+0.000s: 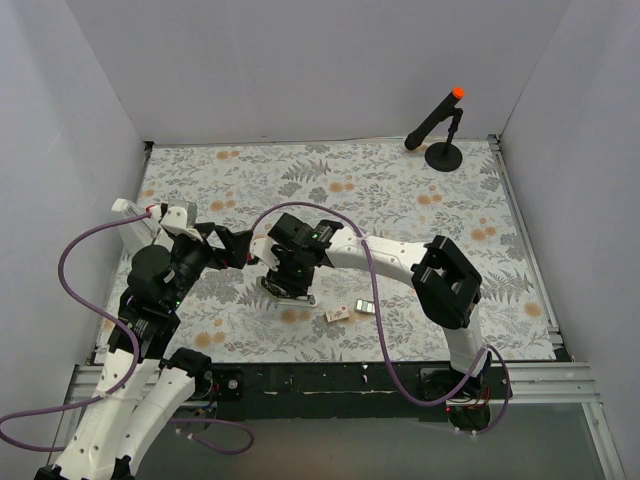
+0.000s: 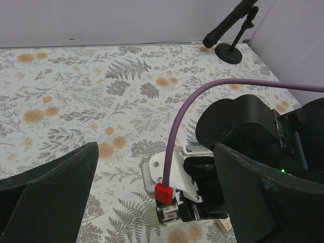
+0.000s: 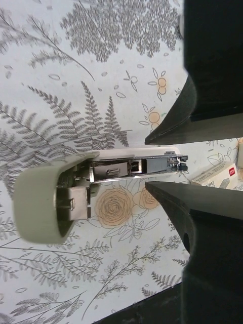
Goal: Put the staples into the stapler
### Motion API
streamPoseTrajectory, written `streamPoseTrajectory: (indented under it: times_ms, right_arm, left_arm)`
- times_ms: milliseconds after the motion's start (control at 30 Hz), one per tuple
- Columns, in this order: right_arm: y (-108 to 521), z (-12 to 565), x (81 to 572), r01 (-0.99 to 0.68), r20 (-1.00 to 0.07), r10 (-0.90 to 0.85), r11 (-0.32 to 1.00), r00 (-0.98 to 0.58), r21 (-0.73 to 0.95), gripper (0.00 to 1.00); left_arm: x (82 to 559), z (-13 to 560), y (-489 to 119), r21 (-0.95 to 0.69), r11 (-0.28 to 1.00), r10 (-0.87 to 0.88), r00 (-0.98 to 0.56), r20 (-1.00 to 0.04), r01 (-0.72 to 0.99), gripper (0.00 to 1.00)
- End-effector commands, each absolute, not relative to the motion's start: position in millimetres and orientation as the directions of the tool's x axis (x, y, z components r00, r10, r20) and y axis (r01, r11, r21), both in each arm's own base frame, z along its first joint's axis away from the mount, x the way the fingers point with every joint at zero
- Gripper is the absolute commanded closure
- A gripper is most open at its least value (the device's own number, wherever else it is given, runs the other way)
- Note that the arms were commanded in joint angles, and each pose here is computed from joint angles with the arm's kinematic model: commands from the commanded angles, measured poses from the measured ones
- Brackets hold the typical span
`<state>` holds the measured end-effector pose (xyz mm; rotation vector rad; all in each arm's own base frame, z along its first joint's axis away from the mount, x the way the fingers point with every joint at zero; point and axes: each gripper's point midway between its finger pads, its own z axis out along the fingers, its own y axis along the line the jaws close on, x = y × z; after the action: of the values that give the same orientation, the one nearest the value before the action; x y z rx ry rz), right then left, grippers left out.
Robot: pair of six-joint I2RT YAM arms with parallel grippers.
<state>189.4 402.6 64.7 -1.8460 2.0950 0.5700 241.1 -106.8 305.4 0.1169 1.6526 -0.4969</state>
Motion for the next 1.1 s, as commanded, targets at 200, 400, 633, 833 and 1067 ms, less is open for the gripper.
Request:
streamPoseTrajectory:
  times_ms: [200, 400, 633, 833, 1067]
  right_arm:
    - [419.5, 90.7, 210.1, -0.977, -0.574, -0.795, 0.208, -0.198, 0.048, 0.57]
    - [418.4, 80.3, 207.8, -0.976, -0.558, -0.804, 0.207, -0.206, 0.063, 0.56]
    - [413.9, 67.2, 206.5, -0.975, -0.531, -0.82, 0.21, -0.212, 0.066, 0.57]
    - [410.4, 59.5, 205.6, -0.976, -0.514, -0.831, 0.21, -0.213, 0.066, 0.56]
    - [407.1, 53.9, 205.5, -0.977, -0.498, -0.842, 0.203, -0.206, 0.06, 0.56]
  left_arm:
    - [238.6, 301.3, -107.6, -0.251, 0.896, -0.204, -0.161, -0.965, 0.365, 0.02]
    - [239.2, 301.0, -108.6, -0.254, 0.895, -0.206, -0.164, -0.965, 0.367, 0.02]
    - [239.8, 298.9, -108.9, -0.256, 0.895, -0.206, -0.169, -0.964, 0.366, 0.02]
    - [240.0, 297.8, -109.0, -0.256, 0.895, -0.206, -0.171, -0.964, 0.365, 0.02]
    - [240.1, 295.6, -108.7, -0.256, 0.896, -0.204, -0.176, -0.963, 0.363, 0.02]
